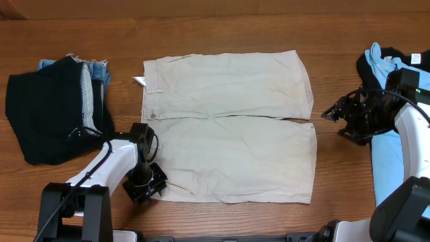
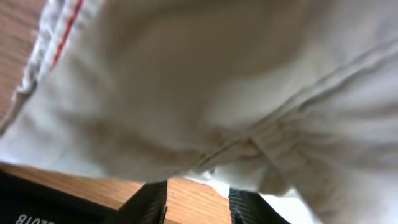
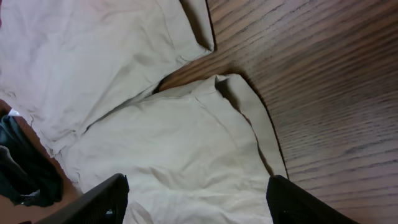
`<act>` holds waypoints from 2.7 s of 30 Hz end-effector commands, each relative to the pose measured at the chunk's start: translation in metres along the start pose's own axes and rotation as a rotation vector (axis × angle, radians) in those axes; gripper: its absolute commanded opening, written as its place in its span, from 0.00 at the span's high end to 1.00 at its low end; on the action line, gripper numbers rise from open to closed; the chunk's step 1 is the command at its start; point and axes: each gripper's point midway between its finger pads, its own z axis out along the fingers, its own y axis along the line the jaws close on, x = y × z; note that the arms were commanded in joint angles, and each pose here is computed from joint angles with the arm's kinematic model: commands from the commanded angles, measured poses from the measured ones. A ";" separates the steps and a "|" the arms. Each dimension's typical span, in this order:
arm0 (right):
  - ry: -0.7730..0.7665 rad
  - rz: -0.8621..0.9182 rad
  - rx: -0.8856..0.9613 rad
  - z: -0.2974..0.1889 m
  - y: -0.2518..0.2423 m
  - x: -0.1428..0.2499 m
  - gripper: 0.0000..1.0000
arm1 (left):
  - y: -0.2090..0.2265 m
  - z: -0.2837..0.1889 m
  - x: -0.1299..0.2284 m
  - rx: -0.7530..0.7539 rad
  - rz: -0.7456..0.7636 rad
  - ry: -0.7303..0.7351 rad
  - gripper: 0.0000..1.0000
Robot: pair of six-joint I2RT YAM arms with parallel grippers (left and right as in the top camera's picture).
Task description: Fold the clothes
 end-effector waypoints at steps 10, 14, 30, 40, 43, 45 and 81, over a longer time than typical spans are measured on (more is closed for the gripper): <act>-0.008 -0.024 0.004 0.000 -0.001 -0.001 0.25 | 0.012 -0.020 -0.020 0.004 -0.024 -0.123 0.48; -0.009 -0.025 0.004 0.000 -0.001 -0.001 0.25 | 0.021 -0.029 -0.039 0.048 -0.067 -0.179 0.28; -0.010 -0.029 0.003 0.000 -0.001 -0.001 0.25 | 0.020 -0.004 -0.029 0.078 -0.056 -0.135 0.78; -0.011 -0.030 0.003 0.000 0.000 -0.002 0.25 | -0.001 -0.019 -0.040 0.163 0.033 -0.171 0.94; -0.012 -0.030 0.003 0.000 -0.001 -0.002 0.25 | -0.019 -0.043 -0.043 0.240 0.069 -0.170 0.96; -0.018 -0.031 0.002 0.000 0.000 -0.003 0.23 | -0.028 -0.066 -0.050 0.268 0.086 -0.200 0.96; 0.272 0.269 0.029 0.038 -0.053 0.157 0.34 | -0.060 -0.107 -0.072 0.402 0.158 -0.310 0.73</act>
